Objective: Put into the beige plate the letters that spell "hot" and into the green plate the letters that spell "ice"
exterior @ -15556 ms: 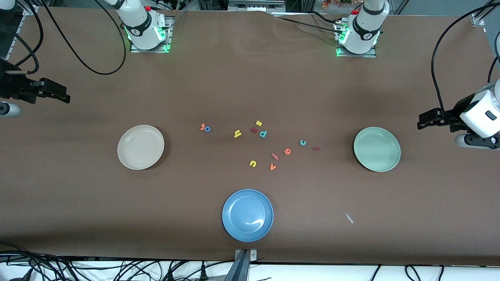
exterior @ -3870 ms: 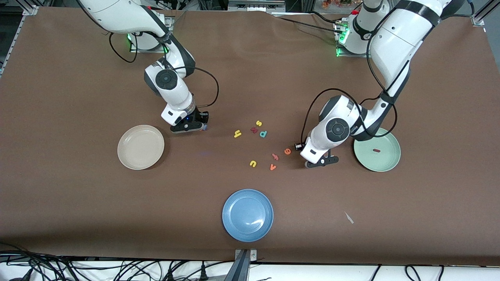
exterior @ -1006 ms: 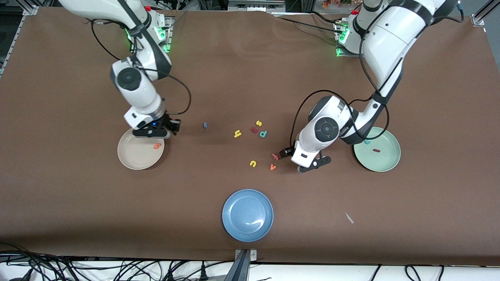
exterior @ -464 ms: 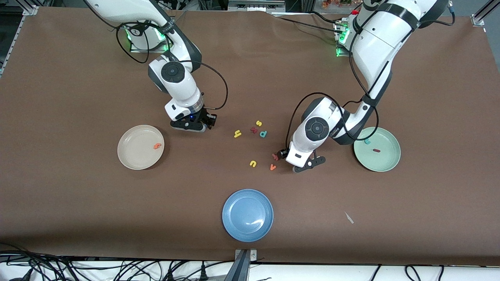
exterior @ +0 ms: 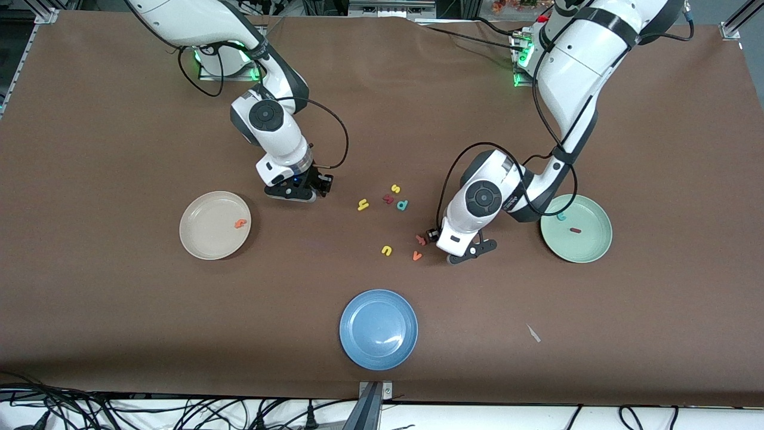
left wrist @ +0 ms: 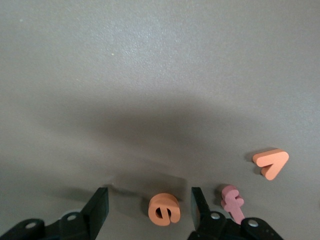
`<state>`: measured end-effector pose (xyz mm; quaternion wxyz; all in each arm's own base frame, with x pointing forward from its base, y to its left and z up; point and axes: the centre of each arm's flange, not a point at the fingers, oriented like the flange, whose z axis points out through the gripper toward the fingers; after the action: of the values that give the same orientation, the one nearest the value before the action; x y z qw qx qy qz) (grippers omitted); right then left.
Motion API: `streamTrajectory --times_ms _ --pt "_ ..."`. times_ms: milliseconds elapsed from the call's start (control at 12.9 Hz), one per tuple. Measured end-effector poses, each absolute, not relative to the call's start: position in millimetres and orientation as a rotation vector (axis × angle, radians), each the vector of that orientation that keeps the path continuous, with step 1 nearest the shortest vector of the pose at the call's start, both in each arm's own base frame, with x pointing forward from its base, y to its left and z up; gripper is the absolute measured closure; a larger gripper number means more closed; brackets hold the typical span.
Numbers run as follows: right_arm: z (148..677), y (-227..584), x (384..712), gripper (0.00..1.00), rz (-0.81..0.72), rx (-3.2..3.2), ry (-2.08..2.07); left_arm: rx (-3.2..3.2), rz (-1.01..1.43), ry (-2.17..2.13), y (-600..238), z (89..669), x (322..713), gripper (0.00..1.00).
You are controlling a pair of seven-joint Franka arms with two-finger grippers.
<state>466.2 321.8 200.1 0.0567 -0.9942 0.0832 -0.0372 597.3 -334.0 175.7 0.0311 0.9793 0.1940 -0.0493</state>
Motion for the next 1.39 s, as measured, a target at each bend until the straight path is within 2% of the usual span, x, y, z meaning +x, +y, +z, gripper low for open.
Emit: streamTrajectory --times_ms 310,464,619,697,774,851,929,1006,1161,1316,1393 --pt "196.4 320.4 461.8 0.56 -0.110 -3.017 0.243 3.022 -0.153 0.604 -340.9 173.8 592.9 0.26" --pt "189.9 318.8 453.5 0.57 -0.117 -3.013 0.215 3.028 -0.153 0.607 -341.1 170.5 592.2 0.30" --pt "183.7 316.8 445.2 0.61 -0.118 -3.010 0.194 3.027 -0.147 0.615 -338.9 169.6 594.7 0.37" --pt "182.7 316.3 444.0 0.67 -0.116 -3.010 0.192 3.026 -0.143 0.618 -338.4 170.7 596.2 0.46" --pt "182.6 316.3 443.8 0.67 -0.116 -3.010 0.192 3.025 -0.140 0.619 -338.4 171.7 597.2 0.55" --pt "182.7 316.3 443.9 0.71 -0.117 -3.009 0.192 3.025 -0.140 0.619 -338.3 171.6 597.2 0.56" --pt "182.9 316.4 444.0 0.70 -0.119 -3.008 0.192 3.024 -0.137 0.620 -338.2 172.4 598.0 0.63" --pt "183.3 316.6 444.3 0.70 -0.121 -3.006 0.192 3.024 -0.137 0.620 -338.2 172.6 598.1 0.67" --pt "183.7 317.2 444.4 0.60 -0.129 -3.007 0.177 3.023 -0.136 0.620 -338.4 172.6 598.1 0.66" --pt "182.3 317.8 443.2 0.60 -0.135 -3.013 0.150 3.021 -0.133 0.619 -339.0 172.3 598.3 0.52" --pt "180.1 318.5 442.0 0.60 -0.135 -3.011 0.141 3.020 -0.132 0.619 -339.2 172.4 598.6 0.52"
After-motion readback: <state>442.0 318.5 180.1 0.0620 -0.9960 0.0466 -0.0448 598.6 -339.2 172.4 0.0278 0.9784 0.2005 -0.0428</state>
